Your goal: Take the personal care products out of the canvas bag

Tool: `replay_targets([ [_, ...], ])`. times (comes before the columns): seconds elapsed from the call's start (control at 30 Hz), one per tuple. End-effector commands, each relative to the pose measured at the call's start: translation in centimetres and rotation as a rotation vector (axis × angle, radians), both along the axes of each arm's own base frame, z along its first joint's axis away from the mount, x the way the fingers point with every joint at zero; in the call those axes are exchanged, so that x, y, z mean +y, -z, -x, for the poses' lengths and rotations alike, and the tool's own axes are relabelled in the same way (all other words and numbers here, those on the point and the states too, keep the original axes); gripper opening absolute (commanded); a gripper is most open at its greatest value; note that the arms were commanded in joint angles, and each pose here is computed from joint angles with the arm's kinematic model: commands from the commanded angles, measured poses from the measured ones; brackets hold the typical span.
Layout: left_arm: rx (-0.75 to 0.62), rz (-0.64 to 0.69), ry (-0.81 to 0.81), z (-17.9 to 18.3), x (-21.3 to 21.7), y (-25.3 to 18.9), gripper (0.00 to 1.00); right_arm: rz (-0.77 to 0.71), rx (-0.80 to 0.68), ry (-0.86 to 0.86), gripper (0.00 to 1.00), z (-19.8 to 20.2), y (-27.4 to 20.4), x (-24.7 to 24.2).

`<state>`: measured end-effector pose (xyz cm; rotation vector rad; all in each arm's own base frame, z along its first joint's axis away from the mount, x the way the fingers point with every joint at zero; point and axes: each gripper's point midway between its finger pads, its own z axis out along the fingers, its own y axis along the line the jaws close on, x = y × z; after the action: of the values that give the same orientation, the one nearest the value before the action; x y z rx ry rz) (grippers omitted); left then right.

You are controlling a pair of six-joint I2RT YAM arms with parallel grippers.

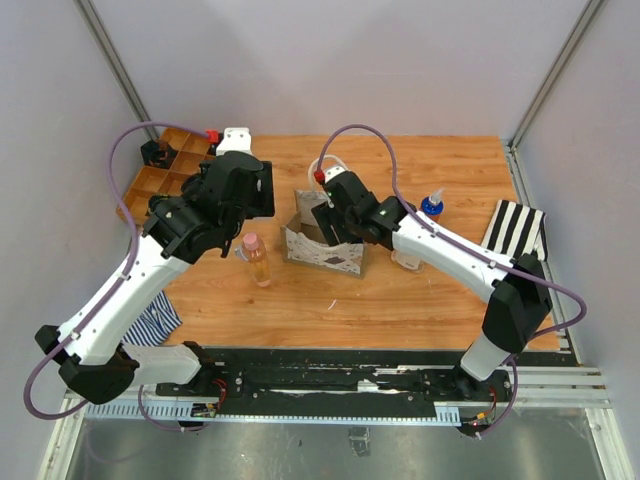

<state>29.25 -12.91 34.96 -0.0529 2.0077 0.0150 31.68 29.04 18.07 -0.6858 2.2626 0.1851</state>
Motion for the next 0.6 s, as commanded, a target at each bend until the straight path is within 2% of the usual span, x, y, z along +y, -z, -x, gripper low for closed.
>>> replay_targets([
  [0.0, -0.13, 0.108, -0.04, -0.8, 0.2, -3.3, 0.41, 0.121, 0.035, 0.053, 0.7, 1.0, 2.3, -2.4],
  [0.37, -0.063, 0.092, -0.044, -0.9, 0.1, 1.3, 0.41, 0.154, 0.024, 0.076, 0.72, 0.8, 2.6, -3.3],
  [0.57, -0.028, 0.064, -0.049, -0.9, 0.3, 3.6, 0.41, 0.151, 0.043, 0.072, 0.67, 0.1, 3.6, -2.6],
])
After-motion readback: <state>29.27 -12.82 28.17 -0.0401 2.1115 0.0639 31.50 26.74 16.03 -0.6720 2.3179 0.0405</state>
